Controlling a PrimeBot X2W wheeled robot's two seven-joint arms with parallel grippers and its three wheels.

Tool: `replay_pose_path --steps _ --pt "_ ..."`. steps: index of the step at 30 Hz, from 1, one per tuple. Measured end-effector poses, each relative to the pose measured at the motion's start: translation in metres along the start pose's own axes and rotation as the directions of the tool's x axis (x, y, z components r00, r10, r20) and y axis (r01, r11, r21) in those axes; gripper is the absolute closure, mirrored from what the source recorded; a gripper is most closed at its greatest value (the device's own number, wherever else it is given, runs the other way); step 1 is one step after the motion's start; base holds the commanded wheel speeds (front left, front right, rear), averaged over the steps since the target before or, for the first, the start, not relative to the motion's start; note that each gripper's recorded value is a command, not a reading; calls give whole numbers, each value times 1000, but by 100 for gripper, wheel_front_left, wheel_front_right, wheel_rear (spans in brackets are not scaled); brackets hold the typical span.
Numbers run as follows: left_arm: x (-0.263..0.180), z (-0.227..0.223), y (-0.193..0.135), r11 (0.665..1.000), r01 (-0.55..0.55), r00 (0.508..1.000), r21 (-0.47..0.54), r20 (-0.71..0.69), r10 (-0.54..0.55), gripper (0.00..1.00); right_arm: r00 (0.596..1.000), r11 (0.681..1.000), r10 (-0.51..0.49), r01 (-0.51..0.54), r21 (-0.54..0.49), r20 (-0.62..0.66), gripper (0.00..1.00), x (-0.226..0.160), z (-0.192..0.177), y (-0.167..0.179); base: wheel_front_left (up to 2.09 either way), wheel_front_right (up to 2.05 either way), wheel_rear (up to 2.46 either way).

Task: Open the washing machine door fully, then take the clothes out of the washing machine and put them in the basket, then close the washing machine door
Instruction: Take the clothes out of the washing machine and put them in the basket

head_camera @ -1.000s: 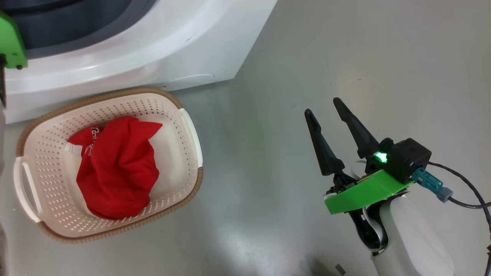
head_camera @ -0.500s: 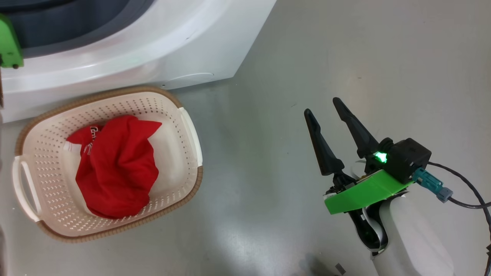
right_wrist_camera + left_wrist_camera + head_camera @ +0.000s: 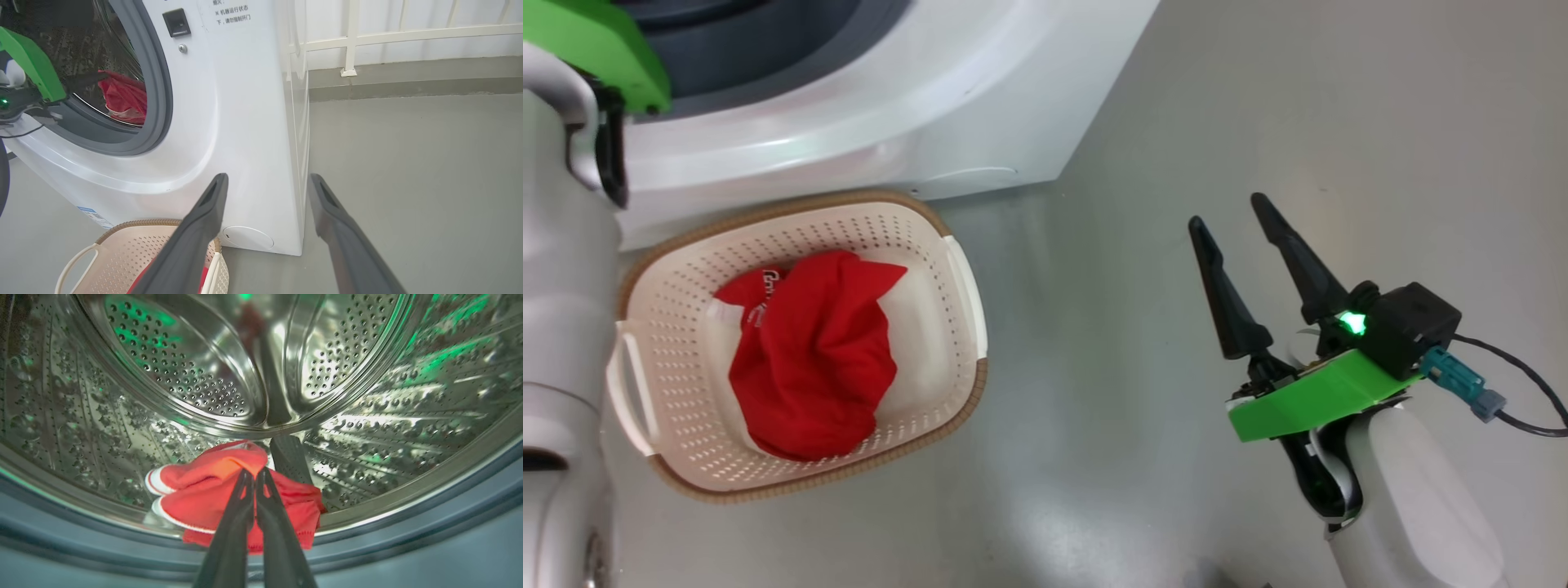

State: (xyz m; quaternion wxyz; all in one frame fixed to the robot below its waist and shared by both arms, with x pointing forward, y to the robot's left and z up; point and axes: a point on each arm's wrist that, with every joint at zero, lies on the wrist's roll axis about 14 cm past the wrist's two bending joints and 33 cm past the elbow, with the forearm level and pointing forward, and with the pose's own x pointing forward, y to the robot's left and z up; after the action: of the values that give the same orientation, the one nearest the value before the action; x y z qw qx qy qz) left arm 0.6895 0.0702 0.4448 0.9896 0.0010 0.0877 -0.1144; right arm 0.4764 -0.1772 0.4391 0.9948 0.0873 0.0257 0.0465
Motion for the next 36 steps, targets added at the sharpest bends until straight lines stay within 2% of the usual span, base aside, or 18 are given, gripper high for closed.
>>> replay_pose_path --steps 2,9,15,36 --pt "-4 11 -4 999 16 999 -48 37 -14 100 1000 1000 1 -1 -3 9 0 0 4 -1 0 0 0" --pt "-26 37 -2 994 29 988 -110 152 -13 100 999 1000 16 -16 -13 36 0 -1 16 2 0 0 0" --pt "-57 51 -4 989 42 974 -142 227 -9 100 999 1000 12 -11 -13 46 0 -12 23 2 0 0 0" --pt "-182 101 4 978 59 872 -201 487 47 100 996 999 35 -32 -30 81 0 -35 43 6 0 0 0"
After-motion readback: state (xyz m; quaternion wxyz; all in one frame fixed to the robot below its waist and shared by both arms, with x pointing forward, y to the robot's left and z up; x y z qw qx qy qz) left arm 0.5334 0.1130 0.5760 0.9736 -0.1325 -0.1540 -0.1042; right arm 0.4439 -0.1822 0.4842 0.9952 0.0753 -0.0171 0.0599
